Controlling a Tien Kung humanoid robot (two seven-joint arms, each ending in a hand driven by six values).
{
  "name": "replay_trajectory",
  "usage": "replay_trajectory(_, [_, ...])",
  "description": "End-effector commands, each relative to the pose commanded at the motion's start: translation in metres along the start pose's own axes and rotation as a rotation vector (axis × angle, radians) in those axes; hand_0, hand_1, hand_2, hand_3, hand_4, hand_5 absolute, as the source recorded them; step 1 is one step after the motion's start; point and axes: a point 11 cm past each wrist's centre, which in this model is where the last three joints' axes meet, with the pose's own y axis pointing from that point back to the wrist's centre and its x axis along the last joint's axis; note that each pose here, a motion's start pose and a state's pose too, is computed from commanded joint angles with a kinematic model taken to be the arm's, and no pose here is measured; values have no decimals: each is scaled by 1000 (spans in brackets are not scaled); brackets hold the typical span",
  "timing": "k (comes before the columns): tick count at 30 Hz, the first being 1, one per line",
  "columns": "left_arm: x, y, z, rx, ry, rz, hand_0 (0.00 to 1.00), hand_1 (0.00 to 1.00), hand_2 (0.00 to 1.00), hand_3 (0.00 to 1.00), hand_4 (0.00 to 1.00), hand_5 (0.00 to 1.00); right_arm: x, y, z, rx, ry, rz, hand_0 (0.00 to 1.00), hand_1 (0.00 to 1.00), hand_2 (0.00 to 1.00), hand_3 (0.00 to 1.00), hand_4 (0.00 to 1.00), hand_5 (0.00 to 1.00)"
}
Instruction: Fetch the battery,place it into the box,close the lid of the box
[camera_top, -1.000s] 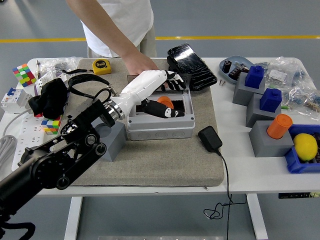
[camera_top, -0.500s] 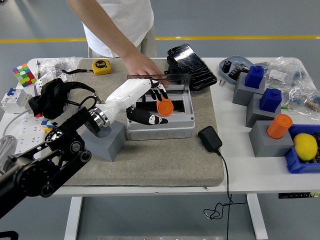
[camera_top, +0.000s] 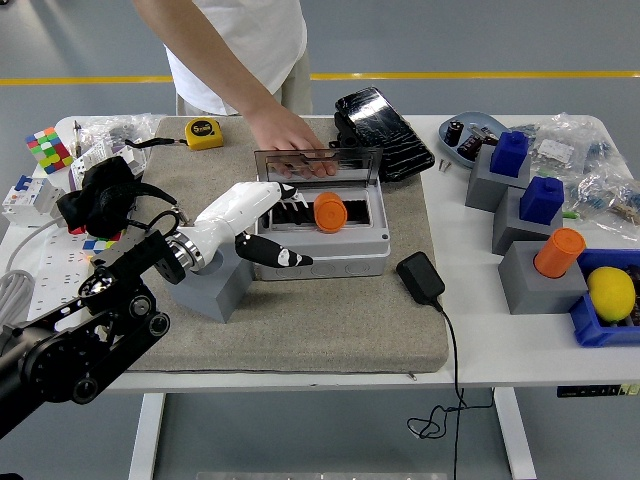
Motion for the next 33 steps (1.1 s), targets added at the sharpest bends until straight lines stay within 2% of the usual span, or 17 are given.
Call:
replay_trajectory(13, [-21,-31,59,-125,100,-7,275,517,569,550,998,301,-1,0,1,-3,9,-2,680,662,696,627,998,618])
replay_trajectory(18, [-23,-39,73,-154,153,-2,278,522,571,551,998,300,-1,0,1,-3,11,-2,680,661,696,627,998,617])
replay_trajectory(25, [-24,-40,74,-163,188,-2,290,534,575,557,998,299,-1,0,0,1,11,-3,680,661,696,627,998,618])
replay_trajectory(33, [-32,-35,55,-118,175,-18,315,569,580,561,998,299,-2,0,1,0,11,-4,680,661,696,627,998,616])
